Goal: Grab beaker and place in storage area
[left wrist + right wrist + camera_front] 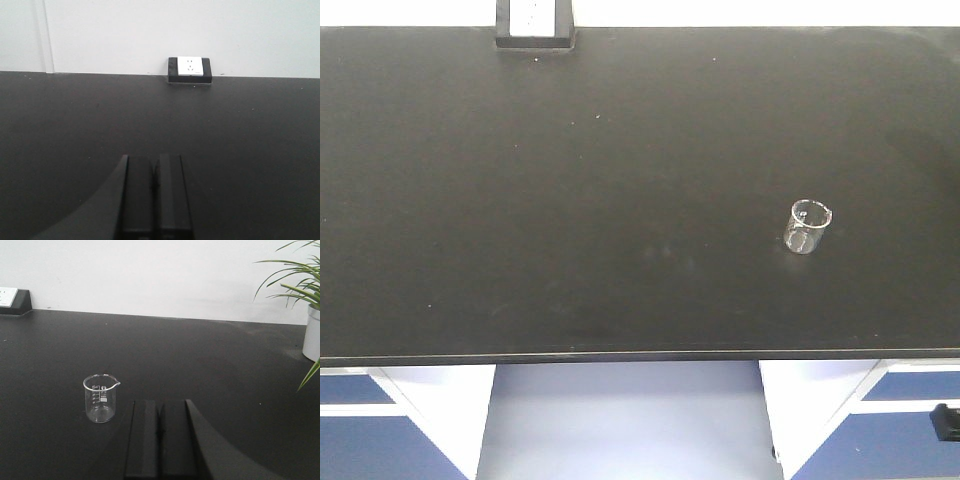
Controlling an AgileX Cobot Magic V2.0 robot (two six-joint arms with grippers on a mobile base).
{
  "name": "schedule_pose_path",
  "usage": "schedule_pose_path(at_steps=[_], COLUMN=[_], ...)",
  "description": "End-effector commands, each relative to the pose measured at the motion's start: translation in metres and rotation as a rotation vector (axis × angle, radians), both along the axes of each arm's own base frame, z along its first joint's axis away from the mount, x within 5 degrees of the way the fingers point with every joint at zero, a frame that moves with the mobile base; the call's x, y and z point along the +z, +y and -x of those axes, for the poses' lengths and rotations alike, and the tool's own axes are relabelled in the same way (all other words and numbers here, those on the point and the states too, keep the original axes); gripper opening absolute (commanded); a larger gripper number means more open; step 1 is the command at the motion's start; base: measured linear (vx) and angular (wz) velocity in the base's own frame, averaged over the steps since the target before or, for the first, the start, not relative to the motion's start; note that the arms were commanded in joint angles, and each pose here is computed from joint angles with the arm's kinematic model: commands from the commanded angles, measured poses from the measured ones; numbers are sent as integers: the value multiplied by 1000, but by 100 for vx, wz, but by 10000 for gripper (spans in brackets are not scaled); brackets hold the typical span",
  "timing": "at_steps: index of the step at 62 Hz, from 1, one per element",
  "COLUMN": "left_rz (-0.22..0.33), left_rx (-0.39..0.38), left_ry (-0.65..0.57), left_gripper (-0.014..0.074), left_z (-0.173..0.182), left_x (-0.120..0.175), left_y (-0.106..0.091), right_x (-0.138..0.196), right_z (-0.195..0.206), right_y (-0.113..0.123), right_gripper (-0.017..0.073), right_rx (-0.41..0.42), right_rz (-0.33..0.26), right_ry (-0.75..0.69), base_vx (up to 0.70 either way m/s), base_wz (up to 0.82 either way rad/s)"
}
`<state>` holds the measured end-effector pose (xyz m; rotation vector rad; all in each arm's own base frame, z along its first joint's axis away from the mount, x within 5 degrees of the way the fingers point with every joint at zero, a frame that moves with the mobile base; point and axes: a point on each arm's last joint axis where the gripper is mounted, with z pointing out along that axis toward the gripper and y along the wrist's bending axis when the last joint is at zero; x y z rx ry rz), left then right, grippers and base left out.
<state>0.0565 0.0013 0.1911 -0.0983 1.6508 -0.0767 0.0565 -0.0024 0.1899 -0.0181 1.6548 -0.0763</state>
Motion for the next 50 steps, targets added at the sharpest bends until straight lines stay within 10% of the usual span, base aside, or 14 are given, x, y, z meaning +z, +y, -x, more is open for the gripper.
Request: schedule_pose_path(at_steps=[1,50], left_rz=[12,12], left_rx=[-20,-20], left_ry=[-80,-80], left_gripper=[-8,-8], left_z=[0,0], left_x=[1,1], left_y=[-2,-2], right_x=[4,4], right_z=[0,0], right_y=[0,0], right_gripper=[-8,-8], right_rx=[2,2], right_rz=[21,21], right_ry=[-77,-77], base_vx=[0,0], base_wz=[0,0])
